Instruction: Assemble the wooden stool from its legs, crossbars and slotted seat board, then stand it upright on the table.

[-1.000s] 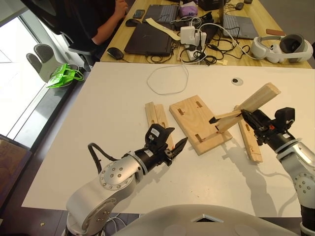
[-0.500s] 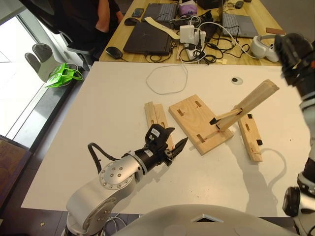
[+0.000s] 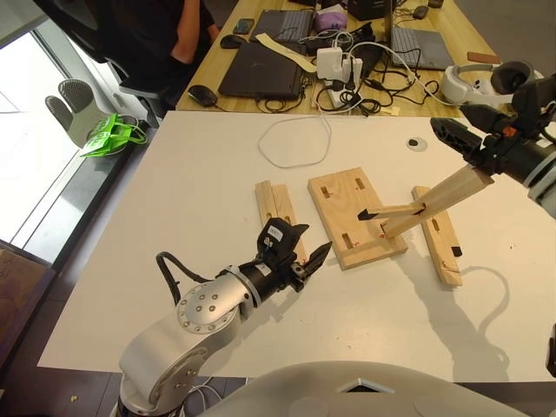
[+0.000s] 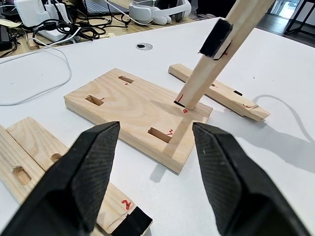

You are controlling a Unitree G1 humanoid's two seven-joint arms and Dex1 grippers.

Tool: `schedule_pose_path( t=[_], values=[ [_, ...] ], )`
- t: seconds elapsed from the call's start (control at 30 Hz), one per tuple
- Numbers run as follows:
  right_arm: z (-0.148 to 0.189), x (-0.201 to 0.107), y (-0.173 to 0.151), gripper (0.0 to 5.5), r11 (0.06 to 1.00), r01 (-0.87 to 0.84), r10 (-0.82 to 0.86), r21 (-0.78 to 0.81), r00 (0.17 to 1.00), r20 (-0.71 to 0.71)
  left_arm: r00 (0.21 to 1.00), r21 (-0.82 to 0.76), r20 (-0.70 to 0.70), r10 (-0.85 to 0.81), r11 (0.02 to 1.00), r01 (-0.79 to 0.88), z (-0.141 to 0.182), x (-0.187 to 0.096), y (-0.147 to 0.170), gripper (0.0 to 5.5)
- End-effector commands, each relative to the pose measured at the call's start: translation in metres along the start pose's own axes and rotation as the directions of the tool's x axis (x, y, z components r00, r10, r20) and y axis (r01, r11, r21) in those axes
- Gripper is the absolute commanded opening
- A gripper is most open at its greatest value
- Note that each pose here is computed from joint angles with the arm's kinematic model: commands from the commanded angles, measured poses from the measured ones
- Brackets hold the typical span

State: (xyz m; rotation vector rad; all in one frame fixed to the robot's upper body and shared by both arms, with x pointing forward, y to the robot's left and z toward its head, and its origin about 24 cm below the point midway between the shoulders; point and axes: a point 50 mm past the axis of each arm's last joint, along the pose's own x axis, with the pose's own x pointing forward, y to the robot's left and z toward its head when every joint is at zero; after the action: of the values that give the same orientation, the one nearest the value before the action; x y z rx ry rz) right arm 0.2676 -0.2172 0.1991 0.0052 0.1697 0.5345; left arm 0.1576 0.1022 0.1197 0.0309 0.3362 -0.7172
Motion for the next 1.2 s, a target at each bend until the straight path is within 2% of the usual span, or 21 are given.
schedule_pose_path(
  t=[0.03, 0.17, 0.3, 0.37, 0.5, 0.63, 0.7, 0.77, 0.83, 0.9, 0.97, 1.1, 1.2],
  values=[
    [-0.041, 0.013, 0.009, 3.40, 0.994, 0.006, 0.009, 0.109, 0.991, -0.135, 1.000, 0.008, -0.005, 0.000, 1.000, 0.000, 0.000, 0.001, 0.001, 2.73],
    [-0.047, 0.021, 0.017, 3.40, 0.995, 0.031, -0.021, 0.094, 0.994, -0.105, 1.000, 0.014, -0.008, -0.002, 1.000, 0.002, 0.000, 0.002, 0.002, 2.73],
    [-0.027, 0.029, 0.003, 3.40, 0.969, 0.151, -0.173, 0.197, 0.980, 0.096, 0.998, 0.024, -0.033, 0.045, 0.999, -0.044, -0.003, 0.002, 0.009, 2.73],
    [-0.026, 0.032, -0.003, 3.40, 0.959, 0.193, -0.218, 0.206, 0.970, 0.107, 0.996, 0.027, -0.044, 0.075, 0.997, -0.074, -0.004, 0.003, 0.014, 2.73],
    [-0.035, 0.035, 0.007, 3.40, 0.961, 0.196, -0.218, 0.195, 0.971, 0.097, 0.994, 0.037, -0.051, 0.094, 0.995, -0.092, -0.005, 0.005, 0.016, 2.73],
    [-0.001, 0.030, 0.005, 3.40, 0.945, 0.108, -0.211, 0.310, 0.923, 0.322, 0.988, 0.061, -0.081, 0.128, 0.991, -0.123, -0.009, 0.003, 0.023, 2.73],
    [0.030, 0.022, -0.001, 3.40, 0.929, 0.012, -0.203, 0.369, 0.852, 0.483, 0.975, 0.068, -0.114, 0.193, 0.980, -0.186, -0.013, 0.002, 0.034, 2.73],
    [0.053, 0.014, -0.007, 3.40, 0.912, -0.070, -0.199, 0.404, 0.786, 0.585, 0.953, 0.071, -0.157, 0.260, 0.965, -0.252, -0.018, 0.001, 0.043, 2.73],
    [0.075, 0.006, -0.006, 3.40, 0.893, -0.198, -0.138, 0.404, 0.735, 0.664, 0.919, 0.066, -0.215, 0.331, 0.944, -0.324, -0.027, -0.001, 0.053, 2.73],
    [0.090, -0.004, 0.010, 3.40, 0.857, -0.383, 0.022, 0.344, 0.695, 0.719, 0.881, 0.048, -0.265, 0.392, 0.918, -0.394, -0.033, -0.003, 0.062, 2.73],
    [0.090, -0.012, 0.032, 3.40, 0.810, -0.518, 0.196, 0.273, 0.680, 0.707, 0.860, 0.026, -0.296, 0.415, 0.904, -0.427, -0.037, -0.004, 0.066, 2.73],
    [0.058, -0.030, 0.073, 3.40, 0.691, -0.697, 0.534, 0.193, 0.672, 0.514, 0.848, 0.000, -0.329, 0.415, 0.898, -0.440, -0.039, -0.005, 0.066, 2.73],
    [0.034, -0.047, 0.087, 3.40, 0.597, -0.771, 0.693, 0.223, 0.635, 0.340, 0.845, -0.014, -0.334, 0.419, 0.894, -0.449, -0.039, -0.006, 0.067, 2.73]
  ],
)
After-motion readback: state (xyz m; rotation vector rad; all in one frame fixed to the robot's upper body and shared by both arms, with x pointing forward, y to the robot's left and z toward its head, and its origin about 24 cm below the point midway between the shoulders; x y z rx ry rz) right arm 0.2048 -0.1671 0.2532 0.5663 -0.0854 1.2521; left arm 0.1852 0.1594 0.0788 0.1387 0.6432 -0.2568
